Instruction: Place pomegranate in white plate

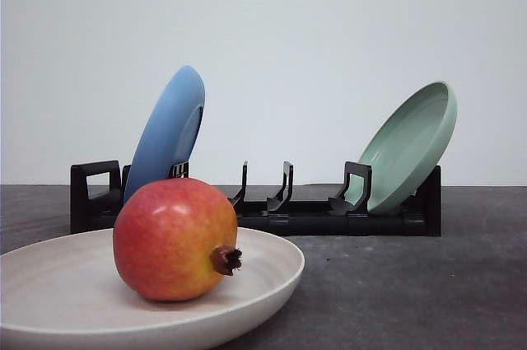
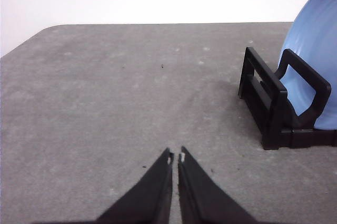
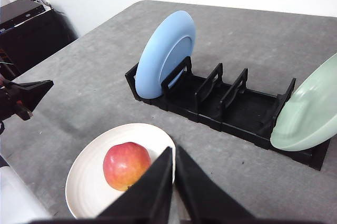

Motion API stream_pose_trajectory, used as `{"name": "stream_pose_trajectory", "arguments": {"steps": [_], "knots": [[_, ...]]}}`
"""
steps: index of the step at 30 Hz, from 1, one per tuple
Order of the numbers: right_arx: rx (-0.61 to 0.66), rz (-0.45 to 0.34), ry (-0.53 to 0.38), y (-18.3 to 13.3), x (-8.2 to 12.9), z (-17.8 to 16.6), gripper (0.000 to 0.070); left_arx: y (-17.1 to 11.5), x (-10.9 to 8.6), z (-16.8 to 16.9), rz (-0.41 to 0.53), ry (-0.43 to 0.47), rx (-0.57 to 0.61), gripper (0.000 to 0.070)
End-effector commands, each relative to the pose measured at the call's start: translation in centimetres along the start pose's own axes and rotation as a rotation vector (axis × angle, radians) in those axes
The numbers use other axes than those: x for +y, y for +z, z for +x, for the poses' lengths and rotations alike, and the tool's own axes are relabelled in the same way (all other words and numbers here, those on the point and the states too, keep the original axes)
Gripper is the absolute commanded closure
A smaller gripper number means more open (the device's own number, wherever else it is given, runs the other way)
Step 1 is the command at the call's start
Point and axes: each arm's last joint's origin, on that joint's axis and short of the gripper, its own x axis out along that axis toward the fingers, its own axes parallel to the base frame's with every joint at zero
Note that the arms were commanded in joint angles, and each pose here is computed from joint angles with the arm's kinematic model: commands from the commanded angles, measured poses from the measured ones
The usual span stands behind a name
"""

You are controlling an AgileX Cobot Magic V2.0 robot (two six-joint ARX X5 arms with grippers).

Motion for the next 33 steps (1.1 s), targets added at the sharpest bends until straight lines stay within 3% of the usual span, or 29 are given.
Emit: {"name": "stream_pose_trajectory", "arguments": {"steps": [1, 33], "knots": [[-0.009, -0.008, 0.010, 0.18, 0.12, 0.01, 0.0700, -0.37, -0.01, 0.09, -0.009, -0.001, 0.014, 0.0700], [-0.043, -0.003, -0.015, -0.06, -0.38, -0.55, 0.0700, -0.36, -0.04, 0.09, -0.009, -0.003, 0.013, 0.0700]]}}
